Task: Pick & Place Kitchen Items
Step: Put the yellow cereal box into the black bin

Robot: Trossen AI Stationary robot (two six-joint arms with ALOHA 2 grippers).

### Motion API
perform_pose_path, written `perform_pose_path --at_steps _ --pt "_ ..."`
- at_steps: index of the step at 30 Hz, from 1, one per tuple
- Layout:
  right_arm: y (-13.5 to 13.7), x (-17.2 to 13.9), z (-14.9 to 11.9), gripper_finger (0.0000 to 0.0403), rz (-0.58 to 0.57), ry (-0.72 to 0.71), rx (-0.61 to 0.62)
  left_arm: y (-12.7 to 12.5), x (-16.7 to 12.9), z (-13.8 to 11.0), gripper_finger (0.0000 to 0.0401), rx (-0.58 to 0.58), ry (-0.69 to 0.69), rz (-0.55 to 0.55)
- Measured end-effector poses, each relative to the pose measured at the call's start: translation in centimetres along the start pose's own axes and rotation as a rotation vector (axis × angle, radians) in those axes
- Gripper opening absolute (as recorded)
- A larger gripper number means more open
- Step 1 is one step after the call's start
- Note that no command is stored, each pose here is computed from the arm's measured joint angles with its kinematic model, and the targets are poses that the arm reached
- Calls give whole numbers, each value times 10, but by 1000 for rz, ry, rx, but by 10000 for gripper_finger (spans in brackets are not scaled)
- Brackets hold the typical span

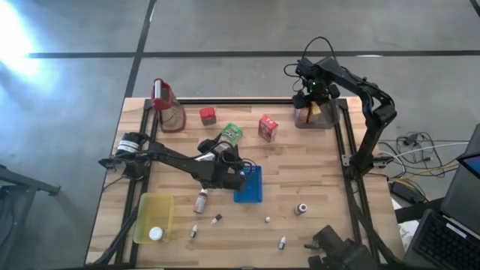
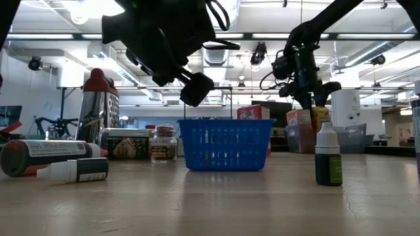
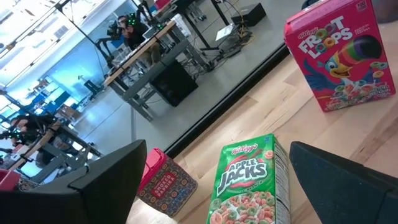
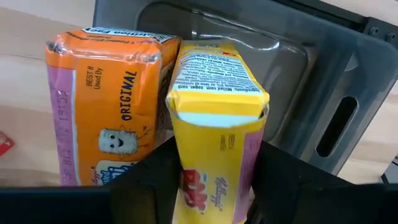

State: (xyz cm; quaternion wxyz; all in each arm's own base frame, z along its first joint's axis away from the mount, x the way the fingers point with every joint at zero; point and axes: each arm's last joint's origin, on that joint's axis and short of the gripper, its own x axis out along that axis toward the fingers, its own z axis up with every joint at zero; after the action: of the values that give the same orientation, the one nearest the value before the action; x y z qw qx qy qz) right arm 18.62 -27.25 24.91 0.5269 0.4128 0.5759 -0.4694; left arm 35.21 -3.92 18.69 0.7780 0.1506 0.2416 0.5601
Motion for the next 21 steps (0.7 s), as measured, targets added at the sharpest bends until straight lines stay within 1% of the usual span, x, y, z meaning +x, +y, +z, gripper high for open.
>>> perform_pose_path --at_steps 12,21 --pt "0 -1 -1 232 0 0 -5 0 1 0 400 0 2 4" --pt "-4 -12 -6 258 13 -33 -19 1 3 0 400 -1 4 7"
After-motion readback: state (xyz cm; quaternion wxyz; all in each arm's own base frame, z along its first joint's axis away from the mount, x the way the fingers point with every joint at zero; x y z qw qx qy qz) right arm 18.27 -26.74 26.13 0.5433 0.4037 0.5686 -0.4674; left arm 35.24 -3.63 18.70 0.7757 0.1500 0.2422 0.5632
